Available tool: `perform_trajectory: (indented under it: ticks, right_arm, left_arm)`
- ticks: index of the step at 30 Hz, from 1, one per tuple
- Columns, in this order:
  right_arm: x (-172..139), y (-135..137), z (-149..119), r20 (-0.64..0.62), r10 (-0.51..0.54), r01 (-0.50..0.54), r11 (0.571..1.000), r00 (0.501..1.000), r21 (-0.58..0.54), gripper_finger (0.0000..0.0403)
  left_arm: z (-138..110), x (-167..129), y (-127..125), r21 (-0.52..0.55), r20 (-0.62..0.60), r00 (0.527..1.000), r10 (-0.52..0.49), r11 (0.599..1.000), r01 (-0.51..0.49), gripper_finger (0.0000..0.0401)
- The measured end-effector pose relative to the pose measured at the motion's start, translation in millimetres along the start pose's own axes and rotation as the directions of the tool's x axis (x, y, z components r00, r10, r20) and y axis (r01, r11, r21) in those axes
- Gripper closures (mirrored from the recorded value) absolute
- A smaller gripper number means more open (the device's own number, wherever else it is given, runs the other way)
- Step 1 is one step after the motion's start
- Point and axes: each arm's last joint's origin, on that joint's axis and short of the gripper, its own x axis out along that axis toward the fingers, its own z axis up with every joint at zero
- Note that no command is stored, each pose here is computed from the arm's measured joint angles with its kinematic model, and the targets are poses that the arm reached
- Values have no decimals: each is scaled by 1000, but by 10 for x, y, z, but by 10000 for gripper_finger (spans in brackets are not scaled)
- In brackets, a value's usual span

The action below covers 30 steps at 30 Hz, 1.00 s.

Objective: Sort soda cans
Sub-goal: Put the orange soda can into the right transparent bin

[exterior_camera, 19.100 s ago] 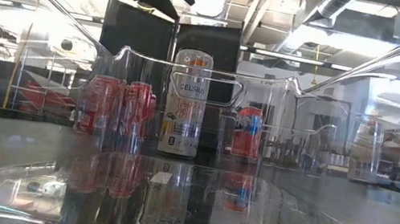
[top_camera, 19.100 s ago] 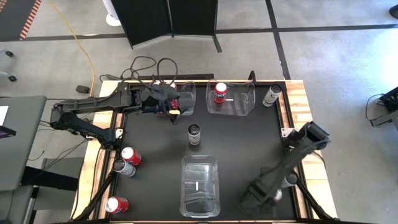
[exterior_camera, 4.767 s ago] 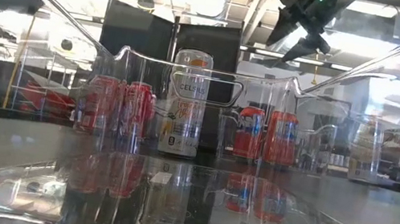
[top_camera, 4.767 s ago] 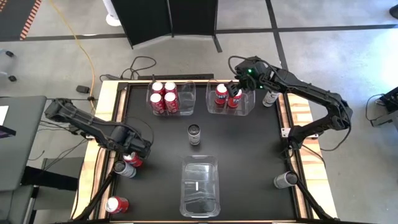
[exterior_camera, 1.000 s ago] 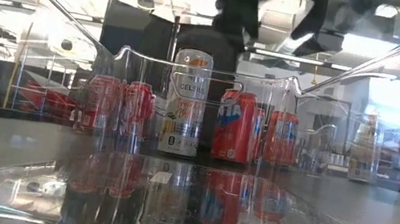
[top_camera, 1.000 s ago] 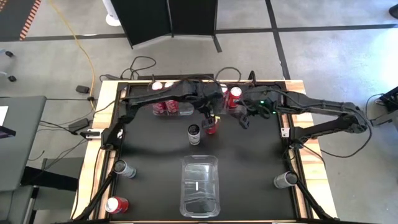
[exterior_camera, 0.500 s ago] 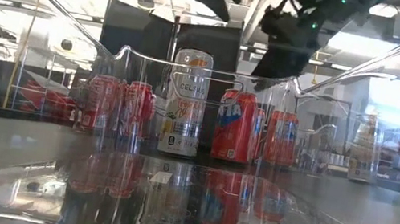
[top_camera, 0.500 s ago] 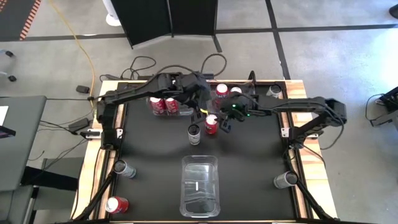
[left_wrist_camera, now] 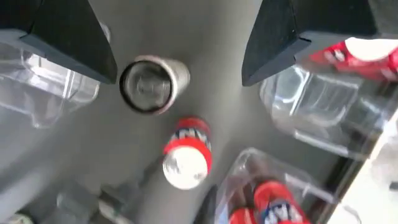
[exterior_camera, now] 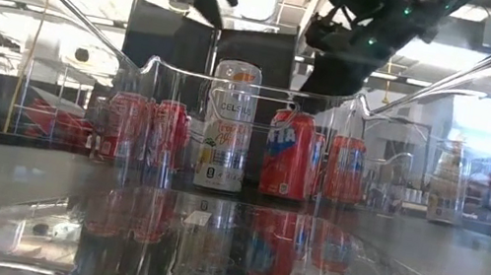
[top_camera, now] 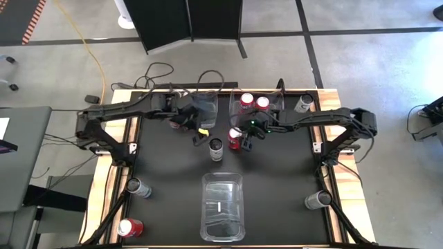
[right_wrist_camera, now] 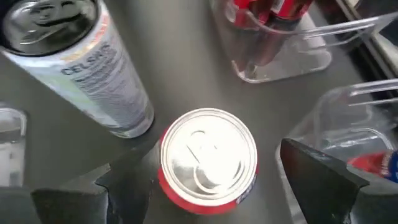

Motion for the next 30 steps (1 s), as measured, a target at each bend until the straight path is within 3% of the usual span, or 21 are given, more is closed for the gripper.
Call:
perform_trajectory:
  ticks: [7, 13, 22, 30]
  right_arm:
    - [120, -39, -19, -17, 67, -67, 998, 998, 23, 54]
    - [249, 17, -69, -48, 112, -112, 994, 993, 6, 54]
    - [267, -52, -88, -63, 67, -67, 998, 996, 11, 54]
    - [7, -305, 7, 15, 14, -16, 995, 1000, 103, 68]
  left_arm:
    - [-179, -29, 15, -86, 13, 1000, 26, 996, -25, 63]
    - [-188, -28, -4, -107, 14, 1000, 25, 994, -23, 63]
    - [-188, -27, -5, -105, 15, 999, 33, 994, -31, 63]
    - [-185, -28, 1, -106, 20, 999, 50, 993, -48, 63]
